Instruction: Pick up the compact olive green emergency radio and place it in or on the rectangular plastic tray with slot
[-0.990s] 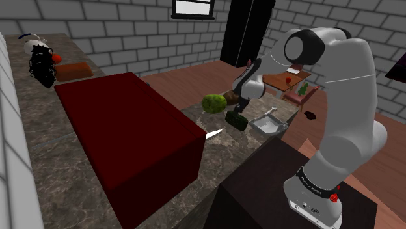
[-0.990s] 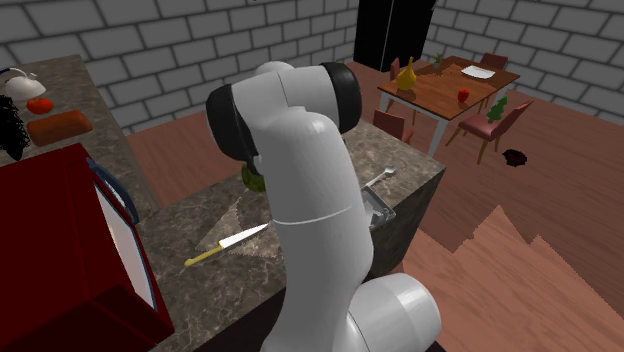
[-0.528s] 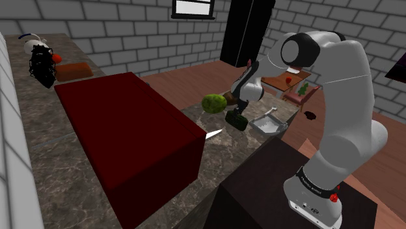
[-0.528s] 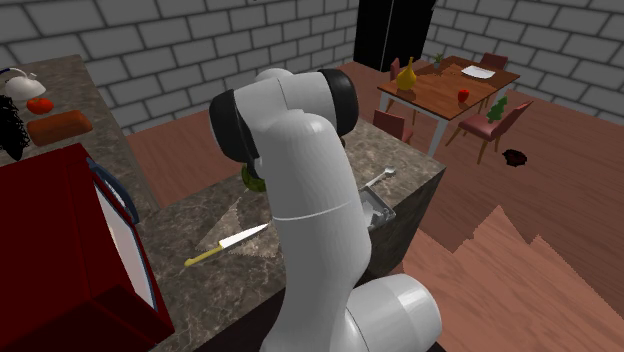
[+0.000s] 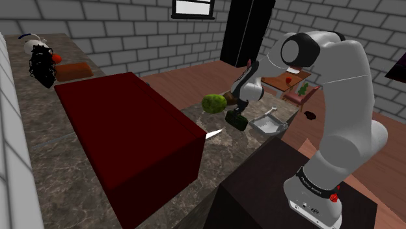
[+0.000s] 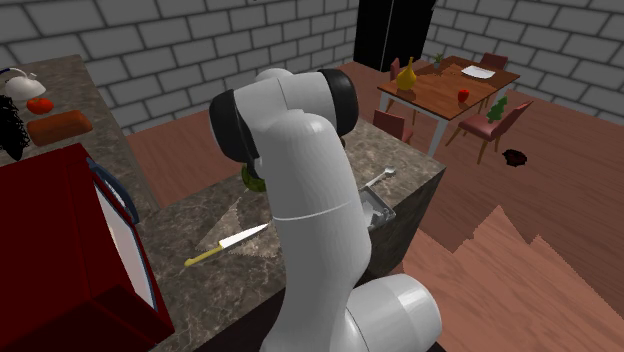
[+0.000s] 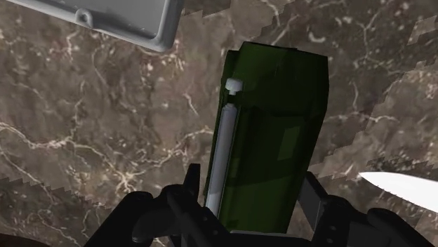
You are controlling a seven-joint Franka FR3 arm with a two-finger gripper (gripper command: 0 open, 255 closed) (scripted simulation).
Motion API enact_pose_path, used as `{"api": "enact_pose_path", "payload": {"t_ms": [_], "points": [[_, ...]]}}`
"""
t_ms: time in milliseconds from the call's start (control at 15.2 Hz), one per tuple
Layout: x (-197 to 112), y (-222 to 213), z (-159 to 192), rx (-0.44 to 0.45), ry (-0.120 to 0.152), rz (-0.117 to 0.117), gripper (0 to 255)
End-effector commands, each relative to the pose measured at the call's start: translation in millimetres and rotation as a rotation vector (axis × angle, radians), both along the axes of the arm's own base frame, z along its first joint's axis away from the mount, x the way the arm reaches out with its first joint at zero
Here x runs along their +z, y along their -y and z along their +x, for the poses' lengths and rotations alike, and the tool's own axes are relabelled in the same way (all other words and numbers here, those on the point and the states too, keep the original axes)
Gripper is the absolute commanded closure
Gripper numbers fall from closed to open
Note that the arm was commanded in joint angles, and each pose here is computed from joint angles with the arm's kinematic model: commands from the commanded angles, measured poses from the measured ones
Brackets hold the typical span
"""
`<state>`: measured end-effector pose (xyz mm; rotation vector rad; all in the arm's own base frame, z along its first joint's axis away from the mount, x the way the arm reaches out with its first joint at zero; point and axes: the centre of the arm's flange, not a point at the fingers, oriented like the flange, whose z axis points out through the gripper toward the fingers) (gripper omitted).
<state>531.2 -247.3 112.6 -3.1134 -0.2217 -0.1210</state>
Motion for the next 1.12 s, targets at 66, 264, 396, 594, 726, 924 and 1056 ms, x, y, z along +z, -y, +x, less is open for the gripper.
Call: {"api": "enact_pose_path", "payload": {"t_ms": [66, 264, 396, 594, 726, 924, 1056], "points": [[-0.3, -0.3, -0.2, 0.0, -0.001, 0.0, 255], [-0.4, 0.2, -0.4, 0.0, -0.001, 0.0, 255], [10.1, 0.2, -0.4, 0.0, -0.001, 0.0, 255], [26.0, 0.2, -0.4, 0.0, -0.001, 0.0, 255], [36.5, 0.2, -0.4, 0.0, -0.001, 0.0, 255], [52.4, 0.2, -0.4, 0.0, -0.001, 0.0, 255], [62.9, 0.2, -0.4, 0.0, -0.001, 0.0, 255]]}}
